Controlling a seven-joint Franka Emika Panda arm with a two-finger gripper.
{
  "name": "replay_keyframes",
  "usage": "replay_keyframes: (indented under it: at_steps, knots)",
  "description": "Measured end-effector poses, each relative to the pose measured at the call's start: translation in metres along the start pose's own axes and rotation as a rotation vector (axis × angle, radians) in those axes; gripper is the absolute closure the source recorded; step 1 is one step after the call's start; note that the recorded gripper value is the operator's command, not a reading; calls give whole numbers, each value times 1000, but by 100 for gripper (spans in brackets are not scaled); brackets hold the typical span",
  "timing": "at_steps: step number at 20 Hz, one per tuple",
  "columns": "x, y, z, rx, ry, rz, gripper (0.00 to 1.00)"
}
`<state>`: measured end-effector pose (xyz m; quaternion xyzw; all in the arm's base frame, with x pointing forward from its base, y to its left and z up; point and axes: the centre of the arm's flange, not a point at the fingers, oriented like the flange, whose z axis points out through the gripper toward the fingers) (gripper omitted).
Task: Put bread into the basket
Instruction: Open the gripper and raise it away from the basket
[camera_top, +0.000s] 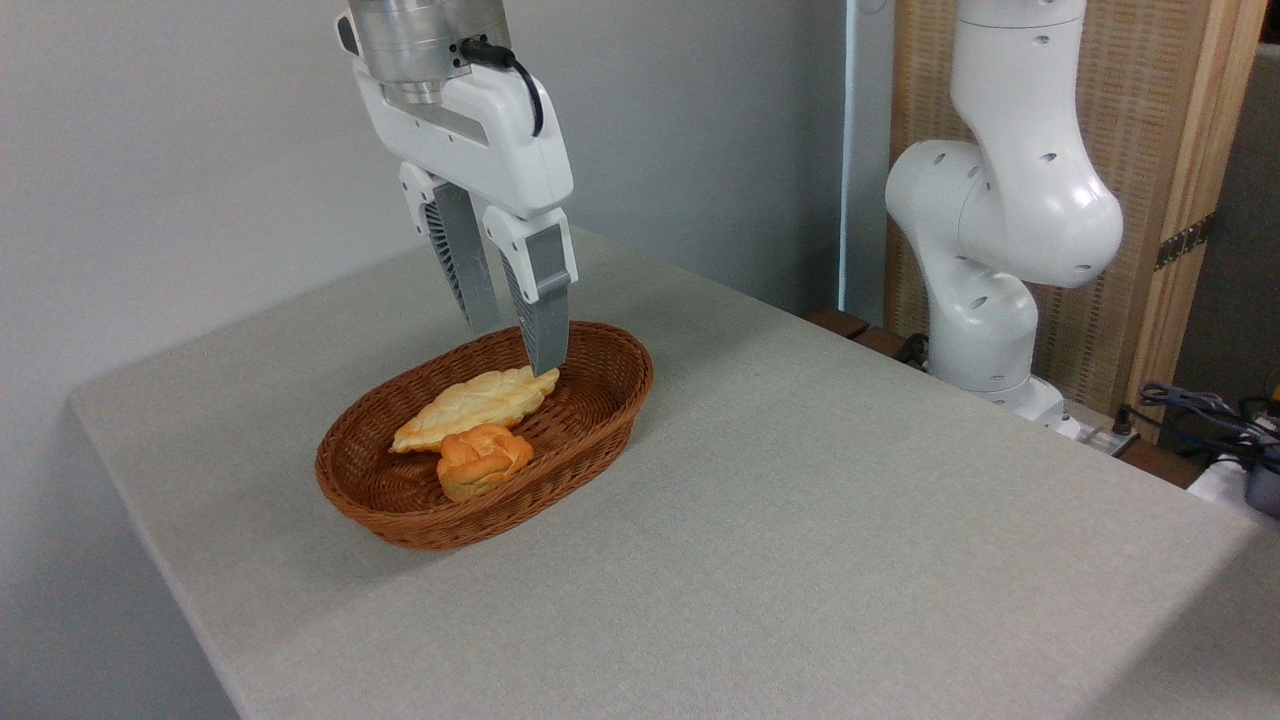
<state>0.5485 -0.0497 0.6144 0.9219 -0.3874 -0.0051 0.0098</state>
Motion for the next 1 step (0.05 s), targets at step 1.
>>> replay_keyframes:
  at_steps: [1]
  knots:
    - [0, 0, 0, 0, 0, -4, 0]
